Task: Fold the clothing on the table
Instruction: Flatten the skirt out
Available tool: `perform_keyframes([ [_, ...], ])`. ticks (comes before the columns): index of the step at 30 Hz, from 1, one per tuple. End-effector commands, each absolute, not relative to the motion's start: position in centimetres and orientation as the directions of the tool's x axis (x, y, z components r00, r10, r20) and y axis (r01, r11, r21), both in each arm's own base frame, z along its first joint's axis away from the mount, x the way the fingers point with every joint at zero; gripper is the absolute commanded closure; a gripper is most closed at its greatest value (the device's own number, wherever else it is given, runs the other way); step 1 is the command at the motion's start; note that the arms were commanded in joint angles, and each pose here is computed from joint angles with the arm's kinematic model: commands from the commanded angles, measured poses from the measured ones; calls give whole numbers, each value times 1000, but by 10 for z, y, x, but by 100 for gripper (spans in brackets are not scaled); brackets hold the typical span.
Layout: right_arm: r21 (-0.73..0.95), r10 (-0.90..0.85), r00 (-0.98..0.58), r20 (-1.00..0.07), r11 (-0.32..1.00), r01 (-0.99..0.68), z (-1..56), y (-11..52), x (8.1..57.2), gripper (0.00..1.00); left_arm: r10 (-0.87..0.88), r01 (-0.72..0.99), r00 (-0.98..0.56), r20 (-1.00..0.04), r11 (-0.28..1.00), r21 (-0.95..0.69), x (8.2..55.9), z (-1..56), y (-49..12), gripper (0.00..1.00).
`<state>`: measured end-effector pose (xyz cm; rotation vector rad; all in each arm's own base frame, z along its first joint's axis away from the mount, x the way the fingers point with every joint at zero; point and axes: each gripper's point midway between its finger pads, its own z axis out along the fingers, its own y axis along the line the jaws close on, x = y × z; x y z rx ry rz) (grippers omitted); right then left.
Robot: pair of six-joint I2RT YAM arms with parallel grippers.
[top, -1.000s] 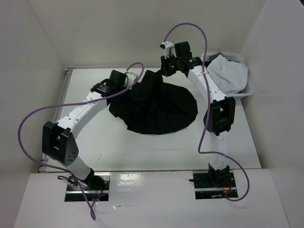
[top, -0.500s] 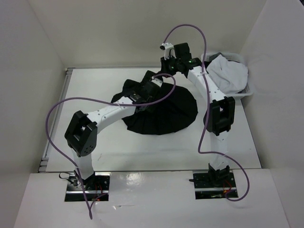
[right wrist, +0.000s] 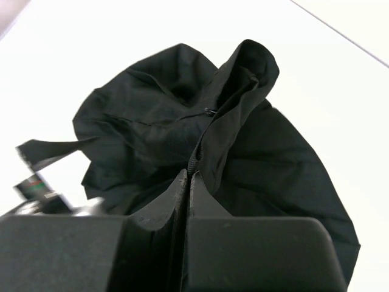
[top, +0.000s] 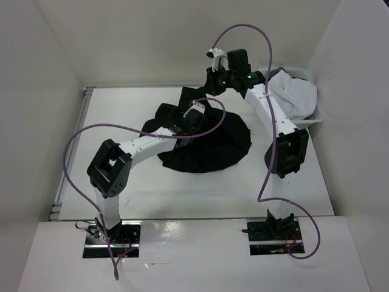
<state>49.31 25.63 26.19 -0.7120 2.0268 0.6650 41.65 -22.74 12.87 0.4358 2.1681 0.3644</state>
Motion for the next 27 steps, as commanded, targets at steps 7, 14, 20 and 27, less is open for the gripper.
perform_keyframes([
  [7, 182, -195, -366, -910, 606, -774, 332, 264, 450, 100, 415, 99, -495, -763, 900, 425, 447, 129, -239, 5],
  [14, 184, -204, -350, -914, 561, -807, 340, 267, 437, 100, 393, 45, -494, -775, 902, 429, 472, 130, -224, 20],
  [20, 170, -227, -344, -911, 555, -814, 339, 264, 430, 100, 354, -36, -502, -789, 903, 428, 501, 144, -187, 75],
  [27, 108, -227, -330, -916, 654, -749, 342, 219, 450, 100, 269, -127, -504, -820, 917, 379, 523, 192, -112, 95],
])
